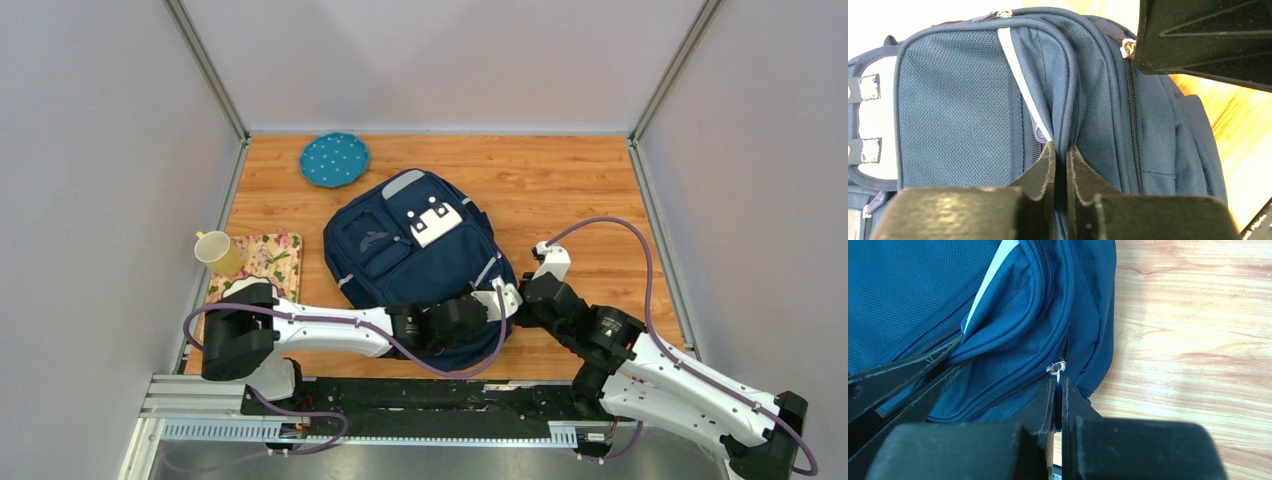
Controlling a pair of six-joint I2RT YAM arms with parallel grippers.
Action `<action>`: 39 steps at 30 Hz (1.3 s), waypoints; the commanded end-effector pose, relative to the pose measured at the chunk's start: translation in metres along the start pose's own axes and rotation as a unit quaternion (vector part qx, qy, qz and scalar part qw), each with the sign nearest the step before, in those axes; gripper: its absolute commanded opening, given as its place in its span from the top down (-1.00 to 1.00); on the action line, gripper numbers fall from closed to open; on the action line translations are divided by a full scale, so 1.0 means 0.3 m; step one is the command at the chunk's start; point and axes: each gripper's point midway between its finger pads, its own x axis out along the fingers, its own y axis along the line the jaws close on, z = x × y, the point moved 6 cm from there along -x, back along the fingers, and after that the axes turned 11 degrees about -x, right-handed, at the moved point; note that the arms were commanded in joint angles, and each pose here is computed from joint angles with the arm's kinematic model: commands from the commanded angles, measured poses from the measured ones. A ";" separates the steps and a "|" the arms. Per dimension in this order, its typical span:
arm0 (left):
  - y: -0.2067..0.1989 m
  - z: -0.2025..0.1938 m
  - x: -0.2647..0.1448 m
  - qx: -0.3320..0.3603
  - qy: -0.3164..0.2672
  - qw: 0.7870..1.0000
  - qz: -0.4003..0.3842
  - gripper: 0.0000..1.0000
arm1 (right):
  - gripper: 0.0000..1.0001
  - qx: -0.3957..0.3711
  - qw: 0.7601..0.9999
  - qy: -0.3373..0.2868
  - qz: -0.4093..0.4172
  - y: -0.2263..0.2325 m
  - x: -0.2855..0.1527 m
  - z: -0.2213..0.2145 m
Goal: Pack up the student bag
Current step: Zip the student bag at the center of the board.
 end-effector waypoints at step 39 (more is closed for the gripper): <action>0.050 -0.333 -0.424 0.005 -0.044 0.947 -0.318 1.00 | 1.00 -0.053 0.990 -0.119 0.052 0.050 0.068 0.229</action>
